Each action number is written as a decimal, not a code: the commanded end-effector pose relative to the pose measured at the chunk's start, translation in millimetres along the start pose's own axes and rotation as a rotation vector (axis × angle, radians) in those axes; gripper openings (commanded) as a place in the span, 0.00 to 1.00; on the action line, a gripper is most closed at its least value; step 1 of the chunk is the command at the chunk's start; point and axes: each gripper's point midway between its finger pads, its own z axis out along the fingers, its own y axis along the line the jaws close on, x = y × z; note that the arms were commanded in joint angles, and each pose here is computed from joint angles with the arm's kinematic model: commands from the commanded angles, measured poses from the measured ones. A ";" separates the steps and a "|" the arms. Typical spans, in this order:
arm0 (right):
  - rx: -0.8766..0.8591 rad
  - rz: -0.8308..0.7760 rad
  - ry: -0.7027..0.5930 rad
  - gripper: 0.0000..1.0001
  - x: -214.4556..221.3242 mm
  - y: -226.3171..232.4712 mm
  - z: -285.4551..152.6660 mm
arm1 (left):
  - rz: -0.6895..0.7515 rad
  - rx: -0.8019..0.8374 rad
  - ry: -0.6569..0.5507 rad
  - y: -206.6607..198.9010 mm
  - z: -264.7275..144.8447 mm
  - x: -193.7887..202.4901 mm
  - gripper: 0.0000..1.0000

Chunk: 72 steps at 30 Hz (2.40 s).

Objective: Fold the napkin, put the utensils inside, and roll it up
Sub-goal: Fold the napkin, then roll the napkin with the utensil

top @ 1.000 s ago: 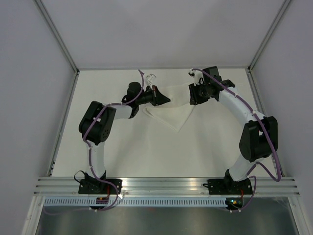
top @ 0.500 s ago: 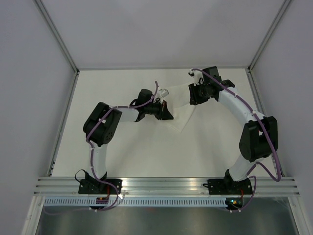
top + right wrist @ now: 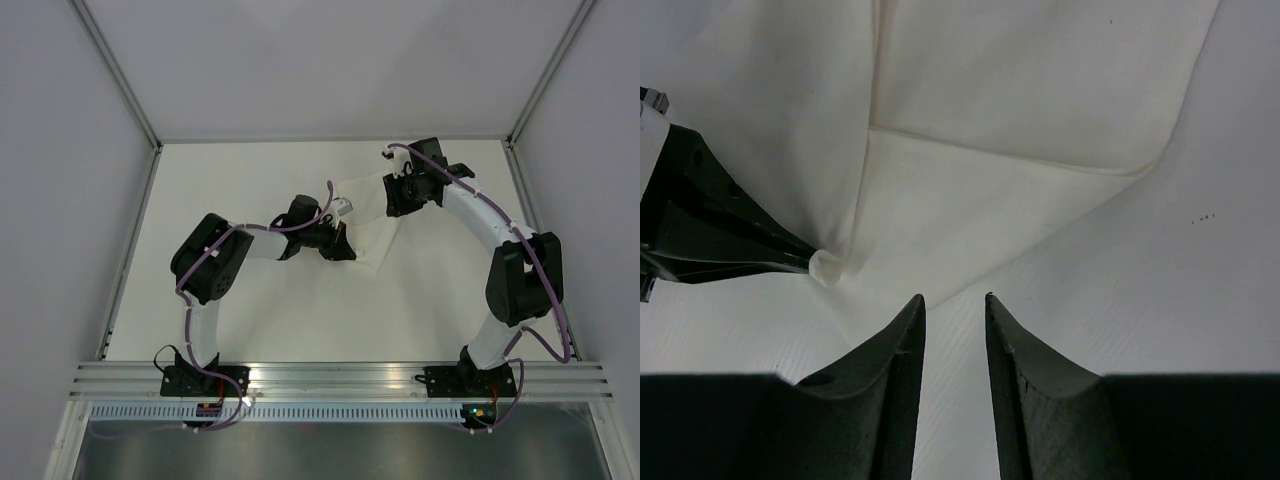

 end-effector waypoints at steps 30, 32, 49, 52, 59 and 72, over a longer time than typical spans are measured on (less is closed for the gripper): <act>0.047 -0.027 0.006 0.36 -3.6 -5.1 7.8 | 0.120 0.108 -0.075 -44.6 30.1 -41.3 0.34; 0.048 -0.027 0.004 0.36 -4.2 -5.8 7.4 | 0.122 0.117 -0.080 -47.7 32.4 -41.7 0.34; 0.062 -0.036 -0.014 0.36 -9.6 -6.8 5.1 | -0.061 -0.513 -0.538 4.3 -124.4 -129.7 0.40; 0.089 -0.087 -0.015 0.36 -10.2 -6.0 9.1 | -0.263 -0.606 -0.526 45.9 -160.3 -118.5 0.38; 0.122 -0.259 -0.022 0.34 -8.5 29.8 22.4 | -0.534 -0.577 -0.658 93.1 -217.8 -87.9 0.46; 0.129 -0.621 -0.062 0.52 28.2 98.3 63.3 | -0.435 -0.667 -0.767 65.3 -257.3 -82.2 0.56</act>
